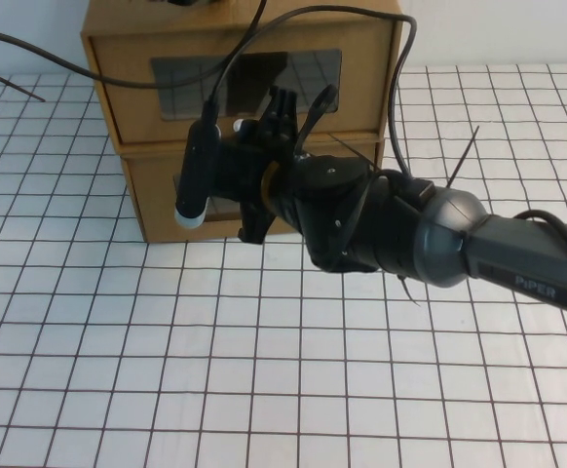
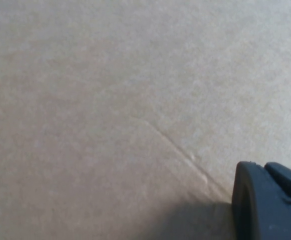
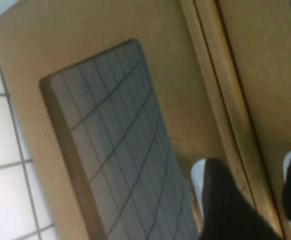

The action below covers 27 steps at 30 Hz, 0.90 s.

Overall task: Open the shoe box
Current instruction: 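Pull the top drawer of the cardboard box fully open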

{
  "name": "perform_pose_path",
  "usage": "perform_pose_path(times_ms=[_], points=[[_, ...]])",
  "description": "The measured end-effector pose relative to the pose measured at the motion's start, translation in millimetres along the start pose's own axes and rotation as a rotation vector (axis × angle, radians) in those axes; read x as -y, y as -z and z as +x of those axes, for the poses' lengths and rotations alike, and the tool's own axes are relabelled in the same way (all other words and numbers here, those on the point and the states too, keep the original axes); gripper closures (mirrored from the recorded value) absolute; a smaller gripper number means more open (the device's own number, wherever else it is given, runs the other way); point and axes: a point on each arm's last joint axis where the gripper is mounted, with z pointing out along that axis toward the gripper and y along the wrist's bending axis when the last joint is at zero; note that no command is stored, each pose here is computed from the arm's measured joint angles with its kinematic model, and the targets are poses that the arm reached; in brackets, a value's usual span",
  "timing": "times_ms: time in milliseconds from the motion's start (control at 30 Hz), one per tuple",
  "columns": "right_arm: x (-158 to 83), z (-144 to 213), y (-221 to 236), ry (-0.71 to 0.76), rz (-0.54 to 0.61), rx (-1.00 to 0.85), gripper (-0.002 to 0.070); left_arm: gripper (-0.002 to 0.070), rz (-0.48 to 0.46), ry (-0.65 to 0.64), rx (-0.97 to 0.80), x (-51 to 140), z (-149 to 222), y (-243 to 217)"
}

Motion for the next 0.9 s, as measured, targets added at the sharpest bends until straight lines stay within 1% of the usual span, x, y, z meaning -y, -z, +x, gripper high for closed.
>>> perform_pose_path(times_ms=[100,233,367,467,533,800,900], points=[[0,1,0,-0.012,0.009,-0.024,0.0441,0.0677,0.000,0.000,0.000,0.0,0,0],[4,2,4,-0.069,0.016,-0.054,0.0480,0.0677,-0.002,-0.001,-0.001,-0.1,0,0],[23,-2,17,-0.110,0.062,-0.068,0.0491,0.0677,0.000,-0.001,-0.003,0.0,0,0],[31,-2,21,-0.095,0.078,-0.071,0.0493,0.0677,0.000,-0.001,-0.003,0.0,0,0],[31,-2,21,-0.084,0.076,-0.072,0.0493,0.0677,0.000,-0.001,-0.003,0.0,0,0],[15,-1,10,-0.059,0.022,-0.040,0.0492,0.0677,0.001,-0.001,-0.005,0.1,0,0],[12,0,7,-0.056,0.014,-0.040,0.0472,0.0677,0.001,-0.001,-0.005,0.1,0,0]])
